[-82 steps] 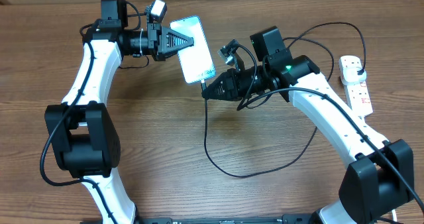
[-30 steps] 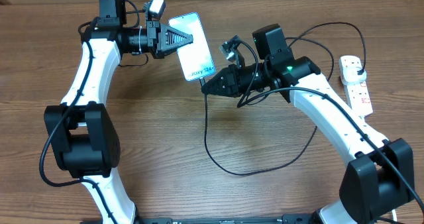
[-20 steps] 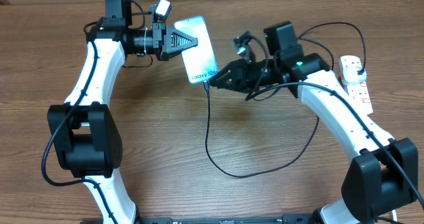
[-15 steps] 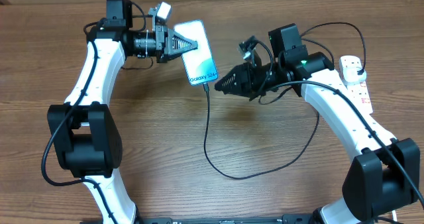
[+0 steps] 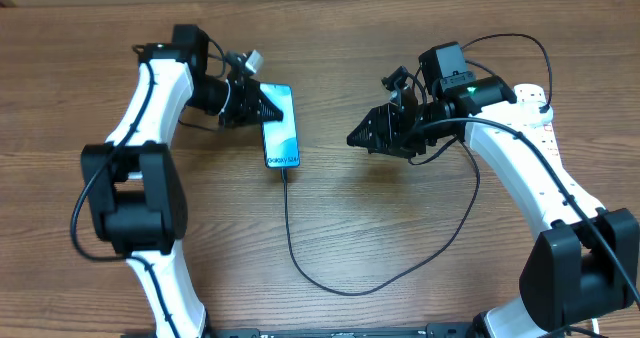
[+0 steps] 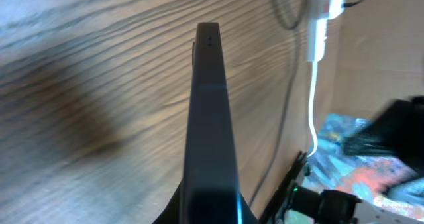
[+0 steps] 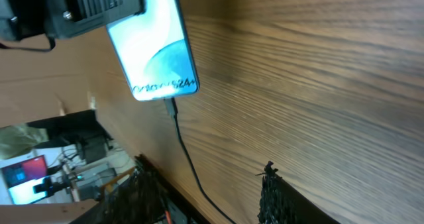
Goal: Plug charger to phone and switch on socket
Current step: 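Lower the plugged phone to the table with the left gripper, release cable, then open the left gripper and release the phone flat on the table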
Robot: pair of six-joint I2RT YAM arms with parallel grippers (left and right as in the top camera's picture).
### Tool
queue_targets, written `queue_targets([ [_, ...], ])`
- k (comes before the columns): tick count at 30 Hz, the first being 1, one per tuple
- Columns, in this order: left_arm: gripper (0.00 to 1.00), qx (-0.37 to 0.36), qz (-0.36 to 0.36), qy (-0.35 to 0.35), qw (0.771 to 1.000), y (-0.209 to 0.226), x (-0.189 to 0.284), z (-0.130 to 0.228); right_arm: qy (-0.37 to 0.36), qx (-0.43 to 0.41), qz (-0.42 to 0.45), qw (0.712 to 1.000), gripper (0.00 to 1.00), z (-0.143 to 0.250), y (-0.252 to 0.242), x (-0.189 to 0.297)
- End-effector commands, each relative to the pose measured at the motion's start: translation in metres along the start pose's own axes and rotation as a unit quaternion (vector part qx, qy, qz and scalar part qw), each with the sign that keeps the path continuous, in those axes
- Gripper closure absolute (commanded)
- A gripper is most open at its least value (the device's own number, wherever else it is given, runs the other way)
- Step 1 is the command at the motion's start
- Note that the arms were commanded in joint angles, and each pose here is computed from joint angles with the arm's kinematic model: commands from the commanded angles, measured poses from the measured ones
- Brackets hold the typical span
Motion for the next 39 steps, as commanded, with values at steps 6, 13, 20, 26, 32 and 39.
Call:
queue_targets([
  [6, 0.96, 0.035, 0.0, 0.047, 0.998, 0.049, -0.035, 0.013, 0.002, 0.015, 0.032, 0.999, 0.43, 0.002, 0.0, -0.005],
  [13, 0.96, 0.059, 0.003, 0.066, 0.996, 0.065, -0.049, 0.02, 0.004, 0.014, 0.033, 0.999, 0.43, 0.003, 0.0, -0.005],
  [20, 0.75, 0.057, -0.02, 0.072, 0.996, 0.074, -0.049, 0.023, 0.004, 0.011, 0.041, 0.999, 0.43, 0.004, -0.003, -0.005],
  [26, 0.69, 0.062, -0.063, 0.084, 0.993, 0.087, -0.047, 0.028, 0.004, 0.011, 0.041, 0.999, 0.43, 0.004, -0.003, -0.005],
  [32, 0.64, 0.06, -0.09, 0.089, 0.99, 0.096, -0.046, 0.03, 0.004, 0.011, 0.043, 0.999, 0.42, 0.004, -0.004, -0.005],
  [39, 0.65, 0.059, -0.092, 0.089, 0.99, 0.096, -0.046, 0.029, 0.005, 0.009, 0.047, 0.999, 0.43, 0.005, -0.005, -0.004],
])
Point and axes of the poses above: each gripper's point midway between its finger pads, its own x axis back along the fingers, its own y axis along the line the jaws close on, z = x × y, the point moved 1 cm from there along x, back along the fingers, and after that the axes turned 1 degree about -x, right-handed, at the moved point
